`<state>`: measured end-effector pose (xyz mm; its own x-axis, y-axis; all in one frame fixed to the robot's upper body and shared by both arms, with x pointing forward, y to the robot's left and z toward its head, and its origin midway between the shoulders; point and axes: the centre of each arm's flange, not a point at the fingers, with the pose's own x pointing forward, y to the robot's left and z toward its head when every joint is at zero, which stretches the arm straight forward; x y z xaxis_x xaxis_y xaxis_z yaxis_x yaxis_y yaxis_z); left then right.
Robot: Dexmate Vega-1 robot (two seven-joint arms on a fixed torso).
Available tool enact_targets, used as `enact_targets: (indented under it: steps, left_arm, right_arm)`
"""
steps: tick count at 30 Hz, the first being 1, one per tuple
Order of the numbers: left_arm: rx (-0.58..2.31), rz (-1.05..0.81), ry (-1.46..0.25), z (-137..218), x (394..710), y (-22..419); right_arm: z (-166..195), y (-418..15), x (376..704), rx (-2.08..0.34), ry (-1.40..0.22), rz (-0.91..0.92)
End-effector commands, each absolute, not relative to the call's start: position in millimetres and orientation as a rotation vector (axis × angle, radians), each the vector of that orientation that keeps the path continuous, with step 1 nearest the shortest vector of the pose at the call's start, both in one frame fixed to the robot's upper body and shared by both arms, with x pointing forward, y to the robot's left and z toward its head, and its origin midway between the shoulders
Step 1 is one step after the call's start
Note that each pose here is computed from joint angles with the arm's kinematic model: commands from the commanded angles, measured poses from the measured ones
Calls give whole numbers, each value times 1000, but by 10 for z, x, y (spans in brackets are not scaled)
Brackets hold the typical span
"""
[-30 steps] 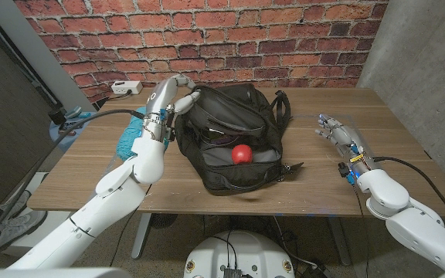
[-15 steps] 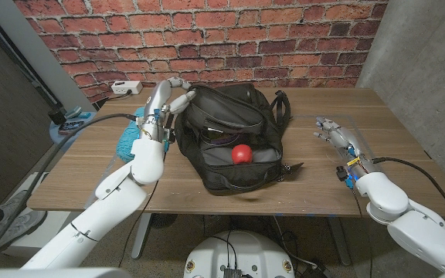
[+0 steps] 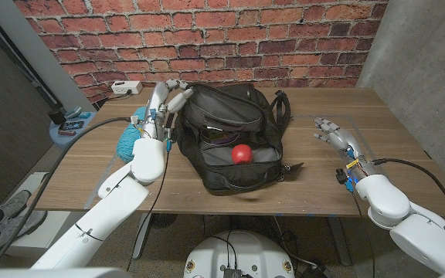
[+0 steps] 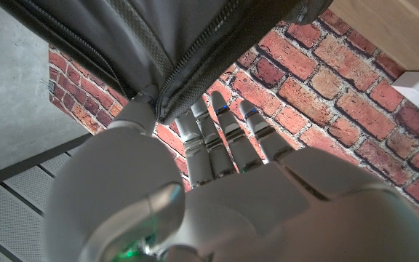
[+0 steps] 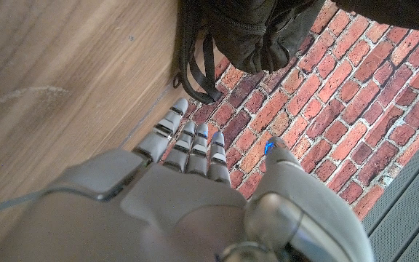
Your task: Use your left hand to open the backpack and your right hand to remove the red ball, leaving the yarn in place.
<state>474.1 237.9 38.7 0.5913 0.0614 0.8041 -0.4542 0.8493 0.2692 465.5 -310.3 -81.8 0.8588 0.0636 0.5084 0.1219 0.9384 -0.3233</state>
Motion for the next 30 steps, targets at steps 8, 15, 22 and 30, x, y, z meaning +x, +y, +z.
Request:
enact_targets:
  steps: [8,15,22,30]
  left_arm:
    - [376,275,-849,492,4861,2458]
    - [344,266,-836,507,4901,2471]
    - [336,262,-843,521,4931,2477]
    - [299,254,-826,527,4970,2513]
  right_arm:
    - [-831,-2969,4428,-412,-508,-35]
    - [-813,-2858,4377,-456,-494,-22]
    - [-780,-2762,4283,-514,-478,-22]
    - [-773,-2667,4133,-563,-458,-21]
